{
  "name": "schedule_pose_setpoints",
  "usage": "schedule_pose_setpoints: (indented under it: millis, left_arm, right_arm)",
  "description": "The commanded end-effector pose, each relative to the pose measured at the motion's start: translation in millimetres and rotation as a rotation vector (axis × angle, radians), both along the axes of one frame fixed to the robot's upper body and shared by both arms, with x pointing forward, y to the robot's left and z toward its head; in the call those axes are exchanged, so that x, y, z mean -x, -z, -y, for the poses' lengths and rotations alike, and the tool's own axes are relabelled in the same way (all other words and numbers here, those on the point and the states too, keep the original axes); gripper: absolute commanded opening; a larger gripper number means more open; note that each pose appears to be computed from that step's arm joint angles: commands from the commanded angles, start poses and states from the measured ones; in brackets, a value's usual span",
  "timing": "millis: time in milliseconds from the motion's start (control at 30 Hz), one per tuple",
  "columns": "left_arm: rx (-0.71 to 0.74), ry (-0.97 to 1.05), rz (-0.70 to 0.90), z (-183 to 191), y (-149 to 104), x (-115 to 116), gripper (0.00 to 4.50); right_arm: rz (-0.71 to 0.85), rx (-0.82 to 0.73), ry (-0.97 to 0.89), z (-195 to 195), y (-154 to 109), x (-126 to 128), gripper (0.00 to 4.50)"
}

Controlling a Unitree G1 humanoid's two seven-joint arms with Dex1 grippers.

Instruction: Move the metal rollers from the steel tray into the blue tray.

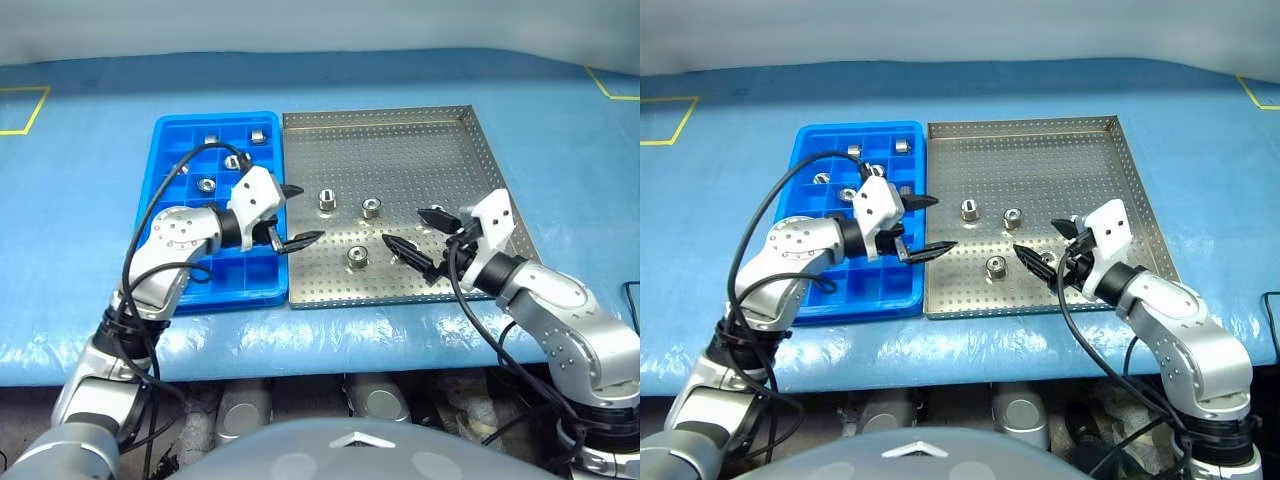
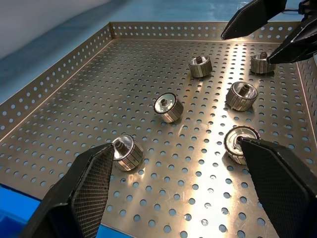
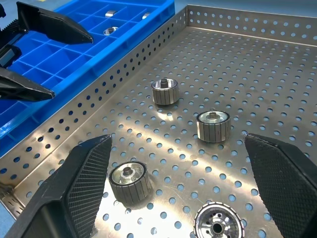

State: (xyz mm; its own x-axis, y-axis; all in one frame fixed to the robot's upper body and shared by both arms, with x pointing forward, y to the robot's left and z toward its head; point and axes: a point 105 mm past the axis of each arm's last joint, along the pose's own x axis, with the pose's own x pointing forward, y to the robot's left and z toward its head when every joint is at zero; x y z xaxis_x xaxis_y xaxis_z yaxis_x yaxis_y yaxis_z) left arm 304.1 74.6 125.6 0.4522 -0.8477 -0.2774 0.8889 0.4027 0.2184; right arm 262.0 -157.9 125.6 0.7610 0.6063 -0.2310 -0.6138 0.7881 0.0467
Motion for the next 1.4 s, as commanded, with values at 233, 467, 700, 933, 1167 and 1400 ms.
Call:
schedule_pose_setpoints:
  millis: [233,467,700,933,1167,1400]
  left_arm:
    - [0.014,0.018,0.015,9,2,6,4.43]
    - [0.025,0.004,0.025,11,-1,4,4.43]
    - [0.037,0.014,0.021,18,-1,7,4.43]
    - [0.026,0.02,0.023,17,-3,5,4.43]
    - [0.035,0.045,0.011,26,-2,6,4.43]
    - [-0.053,0.167,-0.055,60,25,15,4.43]
  right_arm:
    - [0.04,0.037,0.008,-1,-6,2,4.49]
    - [0.042,0.027,0.019,0,-4,1,4.49]
    - [0.052,0.043,0.031,4,-6,-2,4.49]
    - [0.053,0.039,0.046,7,-5,-1,4.49]
    - [0.05,0.05,0.057,9,-3,-4,4.49]
    - [0.06,0.028,0.048,3,-4,-6,4.49]
